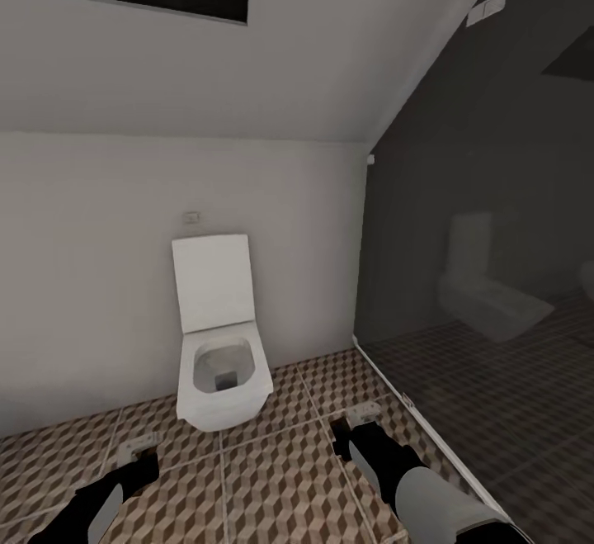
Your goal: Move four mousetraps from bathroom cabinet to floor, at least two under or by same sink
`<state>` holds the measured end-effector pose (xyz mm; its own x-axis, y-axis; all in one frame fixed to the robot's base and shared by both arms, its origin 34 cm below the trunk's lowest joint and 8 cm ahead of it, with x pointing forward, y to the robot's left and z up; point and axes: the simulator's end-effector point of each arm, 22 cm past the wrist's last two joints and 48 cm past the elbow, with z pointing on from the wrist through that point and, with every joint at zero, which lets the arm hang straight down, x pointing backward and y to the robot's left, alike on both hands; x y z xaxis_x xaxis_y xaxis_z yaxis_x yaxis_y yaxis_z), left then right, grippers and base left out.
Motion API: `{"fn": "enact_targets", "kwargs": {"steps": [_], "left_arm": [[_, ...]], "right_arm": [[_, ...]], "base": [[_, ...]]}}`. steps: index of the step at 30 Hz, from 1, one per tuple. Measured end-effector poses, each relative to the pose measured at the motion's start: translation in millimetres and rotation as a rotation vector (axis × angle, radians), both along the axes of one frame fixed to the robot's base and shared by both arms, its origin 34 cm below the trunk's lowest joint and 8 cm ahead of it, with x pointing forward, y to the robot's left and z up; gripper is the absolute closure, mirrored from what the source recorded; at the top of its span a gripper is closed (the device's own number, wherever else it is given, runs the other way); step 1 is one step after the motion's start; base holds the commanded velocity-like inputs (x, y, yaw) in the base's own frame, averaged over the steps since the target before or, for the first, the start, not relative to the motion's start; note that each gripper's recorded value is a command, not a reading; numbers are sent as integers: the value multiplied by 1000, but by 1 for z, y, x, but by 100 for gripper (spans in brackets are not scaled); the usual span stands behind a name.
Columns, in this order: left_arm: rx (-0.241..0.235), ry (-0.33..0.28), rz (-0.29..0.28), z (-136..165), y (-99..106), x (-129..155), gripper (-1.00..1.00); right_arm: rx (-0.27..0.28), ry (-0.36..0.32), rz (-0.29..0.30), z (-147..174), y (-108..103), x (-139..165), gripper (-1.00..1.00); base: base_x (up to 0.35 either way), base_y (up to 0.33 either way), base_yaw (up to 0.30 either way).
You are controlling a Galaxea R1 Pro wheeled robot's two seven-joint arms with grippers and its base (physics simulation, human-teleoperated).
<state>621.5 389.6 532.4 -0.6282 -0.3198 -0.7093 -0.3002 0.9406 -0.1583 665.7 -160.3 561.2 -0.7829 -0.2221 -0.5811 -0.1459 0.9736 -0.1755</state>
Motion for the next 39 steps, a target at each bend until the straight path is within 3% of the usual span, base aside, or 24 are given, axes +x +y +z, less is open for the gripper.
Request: {"fn": "enact_targets", "kwargs": {"steps": [34,39], "left_arm": [[-1,0,0,-72,-1,-14,100],[-1,0,0,-72,-1,-14,100]], "right_arm": [[-2,-2,6,-71,1,-13,100],[-4,-2,7,-71,0,-13,100]], "base": [[0,0,0],[0,0,0]]}}
